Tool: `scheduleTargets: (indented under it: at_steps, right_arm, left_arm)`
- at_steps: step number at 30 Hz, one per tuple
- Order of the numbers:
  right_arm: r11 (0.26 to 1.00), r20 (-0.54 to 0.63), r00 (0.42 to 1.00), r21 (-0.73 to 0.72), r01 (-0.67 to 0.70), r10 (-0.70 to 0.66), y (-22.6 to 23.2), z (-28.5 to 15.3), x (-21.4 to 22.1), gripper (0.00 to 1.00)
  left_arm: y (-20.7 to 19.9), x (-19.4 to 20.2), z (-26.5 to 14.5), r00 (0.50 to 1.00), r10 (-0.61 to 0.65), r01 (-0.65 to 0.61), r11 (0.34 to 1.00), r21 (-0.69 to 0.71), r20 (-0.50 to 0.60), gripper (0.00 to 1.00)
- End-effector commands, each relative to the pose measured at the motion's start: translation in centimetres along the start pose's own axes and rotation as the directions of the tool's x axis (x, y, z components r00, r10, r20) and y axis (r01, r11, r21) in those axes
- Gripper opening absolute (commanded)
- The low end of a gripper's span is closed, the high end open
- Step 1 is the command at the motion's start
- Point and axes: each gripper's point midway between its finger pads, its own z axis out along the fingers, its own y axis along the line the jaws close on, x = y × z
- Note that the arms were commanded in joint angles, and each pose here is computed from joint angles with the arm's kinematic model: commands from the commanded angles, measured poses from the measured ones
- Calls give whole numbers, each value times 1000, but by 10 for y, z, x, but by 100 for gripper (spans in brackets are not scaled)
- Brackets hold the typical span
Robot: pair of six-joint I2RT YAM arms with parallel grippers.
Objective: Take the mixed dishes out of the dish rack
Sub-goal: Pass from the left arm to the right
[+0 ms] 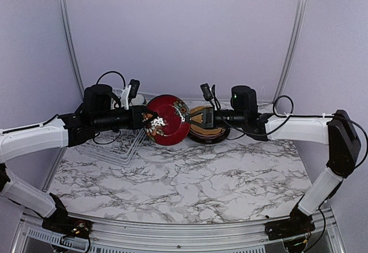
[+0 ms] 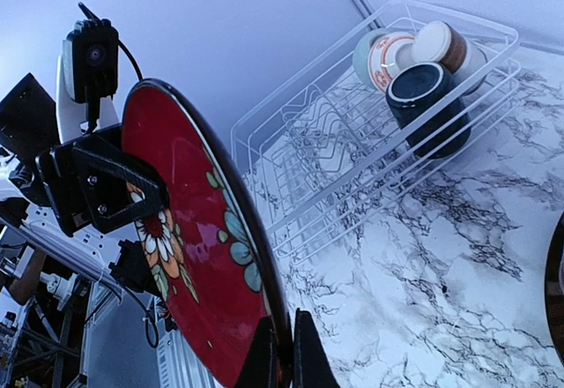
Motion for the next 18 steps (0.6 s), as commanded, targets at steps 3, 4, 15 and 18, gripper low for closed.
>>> scheduleTargets:
  at_steps: [3,4,15,18]
  right_arm:
    - [999,24,1000,51,15,-17,-1,2,-14,0]
    - [997,30,999,69,21,-23,-2,0,-16,0]
    - [965,98,995,262,-35,9,-58,-53,-48,0]
    - [936,106,994,348,-51,15,-84,-70,-57,0]
  left_arm:
    - [1,-21,1,997,12,-9,999,-37,76,30]
    - [3,-21,0,997,11,-7,999,-50,78,39]
    - [30,-39,-28,988,58,-20,967,-255,143,99]
    - [34,-40,-33,986,60,-16,961,-275,153,99]
